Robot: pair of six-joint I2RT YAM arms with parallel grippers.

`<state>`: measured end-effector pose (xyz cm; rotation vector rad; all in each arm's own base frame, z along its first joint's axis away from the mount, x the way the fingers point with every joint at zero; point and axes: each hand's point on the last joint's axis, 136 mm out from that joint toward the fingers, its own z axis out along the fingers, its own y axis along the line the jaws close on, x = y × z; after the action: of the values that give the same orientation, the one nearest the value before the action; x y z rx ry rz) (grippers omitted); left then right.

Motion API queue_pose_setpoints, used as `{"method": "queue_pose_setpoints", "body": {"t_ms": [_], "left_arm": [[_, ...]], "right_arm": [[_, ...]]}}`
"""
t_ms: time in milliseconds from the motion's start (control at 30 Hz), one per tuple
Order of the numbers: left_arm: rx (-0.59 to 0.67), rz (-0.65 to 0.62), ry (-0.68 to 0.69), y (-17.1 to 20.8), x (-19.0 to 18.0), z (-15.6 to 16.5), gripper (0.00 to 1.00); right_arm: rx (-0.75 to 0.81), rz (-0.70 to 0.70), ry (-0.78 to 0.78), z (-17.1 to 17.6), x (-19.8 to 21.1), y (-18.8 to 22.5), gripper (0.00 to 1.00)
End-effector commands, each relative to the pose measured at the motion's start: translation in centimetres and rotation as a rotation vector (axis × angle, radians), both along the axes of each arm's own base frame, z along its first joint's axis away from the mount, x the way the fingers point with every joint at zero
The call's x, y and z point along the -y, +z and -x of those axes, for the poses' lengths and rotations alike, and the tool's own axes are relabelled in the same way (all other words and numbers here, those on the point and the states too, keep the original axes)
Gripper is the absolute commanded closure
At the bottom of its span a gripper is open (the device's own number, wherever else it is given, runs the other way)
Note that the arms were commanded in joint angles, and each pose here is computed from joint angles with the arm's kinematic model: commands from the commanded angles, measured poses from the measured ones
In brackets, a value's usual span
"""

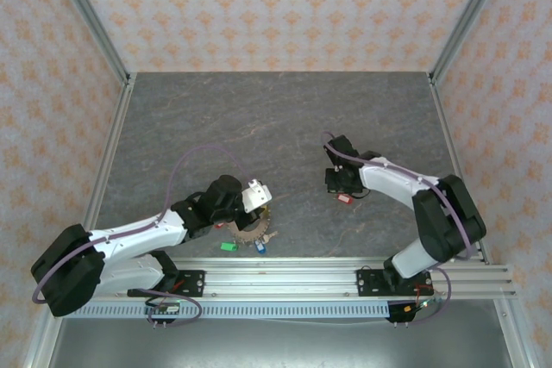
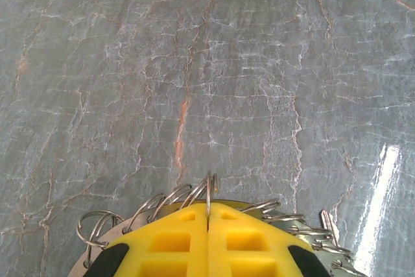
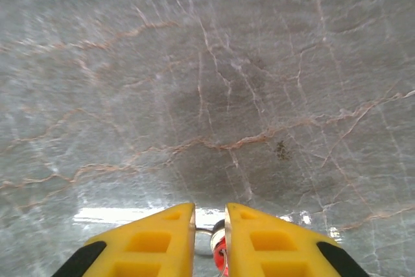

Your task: Put the keys on the keyring

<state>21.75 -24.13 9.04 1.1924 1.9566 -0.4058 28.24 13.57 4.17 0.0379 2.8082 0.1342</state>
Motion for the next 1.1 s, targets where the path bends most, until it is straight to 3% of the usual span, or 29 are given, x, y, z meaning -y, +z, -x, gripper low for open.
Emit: {"method": "queue_pose_setpoints", "body": {"t_ms": [0,233,400,700,900,1067], "left_arm": [[0.049,0.021,-0.007,1.6,0.4,-0.5,1.00],[0.069,0.060,-0.013,2.4,0.3,-0.1,1.00],[0.102,0.093,-0.017,3.3,0.1,0.2,1.00],[0.107,0.106,-0.027,3.6,0.0,0.7,1.00],[0.115,0.121,-0.027,4.0,0.1,0.6,1.00],[0.119,0.125,-0.029,4.3,0.2,0.5,1.00]], "right_arm": [[0.066,-0.047,0.017,-0.3,-0.3,1.3,0.82],[0.042,-0.104,0.080,0.5,-1.5,1.1,0.84],[-0.015,0.005,0.037,0.9,0.4,-0.4,0.75],[-0.096,-0.011,0.099,1.9,-1.2,-1.3,0.70],[-0.129,0.171,0.115,2.4,0.3,-1.2,0.69],[-0.144,0.205,0.147,2.6,0.2,-1.4,0.70]]}}
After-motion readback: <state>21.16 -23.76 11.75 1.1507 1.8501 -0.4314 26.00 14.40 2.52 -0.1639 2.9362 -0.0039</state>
